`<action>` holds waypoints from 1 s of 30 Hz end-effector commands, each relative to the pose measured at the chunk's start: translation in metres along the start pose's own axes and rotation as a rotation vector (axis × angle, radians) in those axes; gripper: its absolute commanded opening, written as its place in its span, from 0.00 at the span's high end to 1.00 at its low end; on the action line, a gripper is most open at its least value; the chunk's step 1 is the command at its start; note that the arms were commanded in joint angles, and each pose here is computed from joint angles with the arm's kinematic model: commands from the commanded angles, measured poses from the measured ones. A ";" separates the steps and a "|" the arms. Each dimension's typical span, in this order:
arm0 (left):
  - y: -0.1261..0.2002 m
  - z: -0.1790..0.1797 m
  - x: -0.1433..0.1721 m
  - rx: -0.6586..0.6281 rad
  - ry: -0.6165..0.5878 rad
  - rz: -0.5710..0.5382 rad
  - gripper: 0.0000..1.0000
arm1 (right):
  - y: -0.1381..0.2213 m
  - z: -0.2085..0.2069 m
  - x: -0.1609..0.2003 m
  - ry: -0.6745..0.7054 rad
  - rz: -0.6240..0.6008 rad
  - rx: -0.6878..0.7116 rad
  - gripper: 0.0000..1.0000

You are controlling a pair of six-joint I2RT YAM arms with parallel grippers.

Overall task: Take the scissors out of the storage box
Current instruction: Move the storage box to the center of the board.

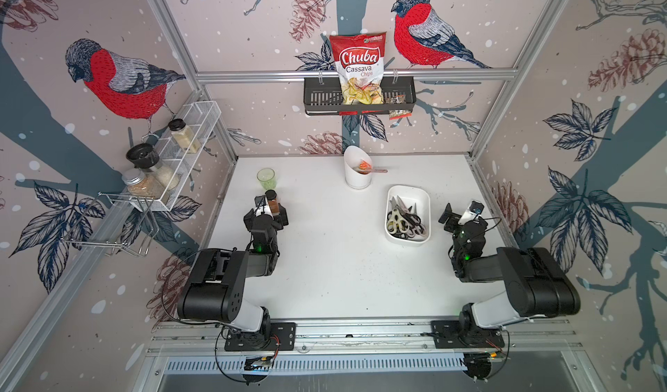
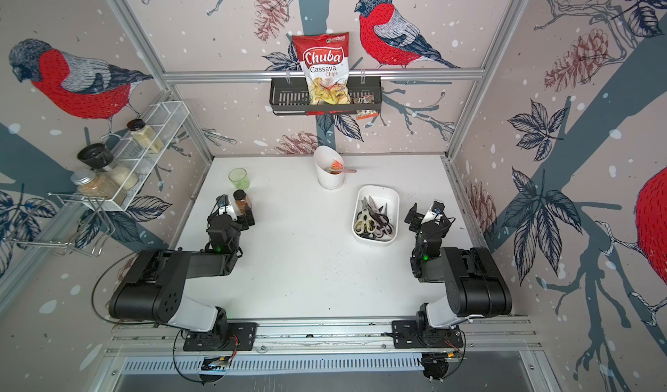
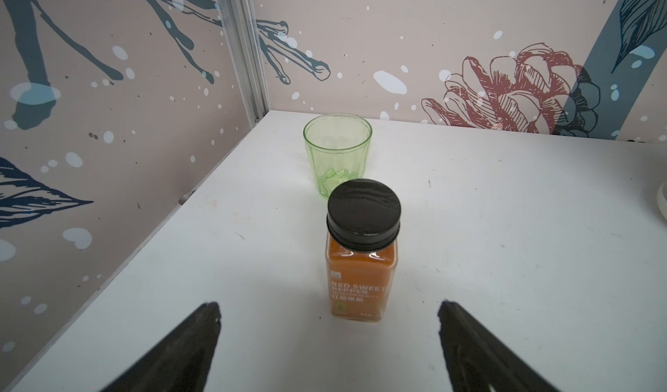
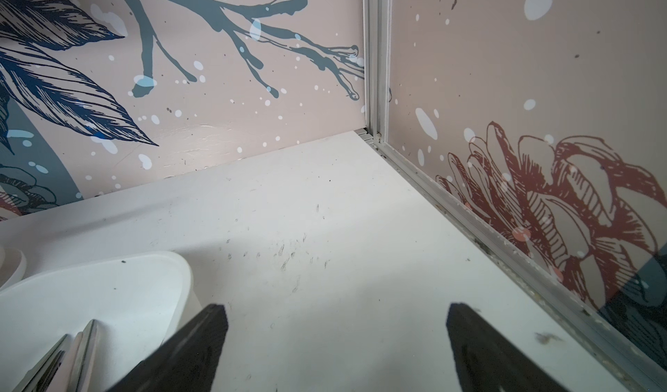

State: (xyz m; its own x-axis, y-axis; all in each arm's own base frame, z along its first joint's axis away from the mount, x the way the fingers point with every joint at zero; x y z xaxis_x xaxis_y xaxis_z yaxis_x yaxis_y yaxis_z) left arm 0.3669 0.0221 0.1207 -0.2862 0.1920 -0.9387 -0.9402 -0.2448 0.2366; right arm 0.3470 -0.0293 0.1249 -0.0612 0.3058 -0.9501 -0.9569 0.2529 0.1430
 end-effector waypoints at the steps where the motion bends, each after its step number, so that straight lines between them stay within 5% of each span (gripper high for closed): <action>1: 0.000 0.002 -0.011 -0.001 0.009 -0.044 0.03 | 0.001 0.003 -0.005 -0.002 -0.018 -0.020 0.00; 5: -0.021 0.001 -0.022 -0.007 -0.038 0.079 0.04 | 0.003 0.003 -0.017 0.005 -0.055 0.044 0.00; 9: -0.009 0.016 -0.041 -0.064 0.032 0.039 0.04 | 0.001 0.028 -0.032 0.091 -0.030 0.112 0.00; 17: 0.005 0.013 -0.059 -0.081 0.116 0.230 0.04 | -0.011 0.125 -0.037 0.020 0.376 0.106 0.15; 21: 0.024 -0.012 -0.071 0.056 0.199 0.229 0.04 | 0.007 0.172 -0.023 0.080 0.561 0.115 0.20; 30: 0.057 -0.072 -0.046 0.384 0.413 0.452 0.06 | 0.069 0.201 0.044 0.099 0.925 0.064 0.35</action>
State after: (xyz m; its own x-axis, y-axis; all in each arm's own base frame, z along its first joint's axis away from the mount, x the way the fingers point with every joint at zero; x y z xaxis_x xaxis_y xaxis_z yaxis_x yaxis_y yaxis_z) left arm 0.3585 -0.0428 0.1796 -0.5360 -0.1692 -0.8271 -0.8375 -0.0174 0.5462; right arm 0.3646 0.1819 0.1696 -0.7347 0.3055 -0.6057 -0.6254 0.0407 0.7792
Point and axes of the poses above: each gripper's point midway between its finger pads, its own y axis back along the fingers, its own z axis along the line the jaws close on, x = y × z, the point moved 2 cm from there along y, back along the fingers, and after that the axes turned 13 degrees about -y, right-handed, at the moved point
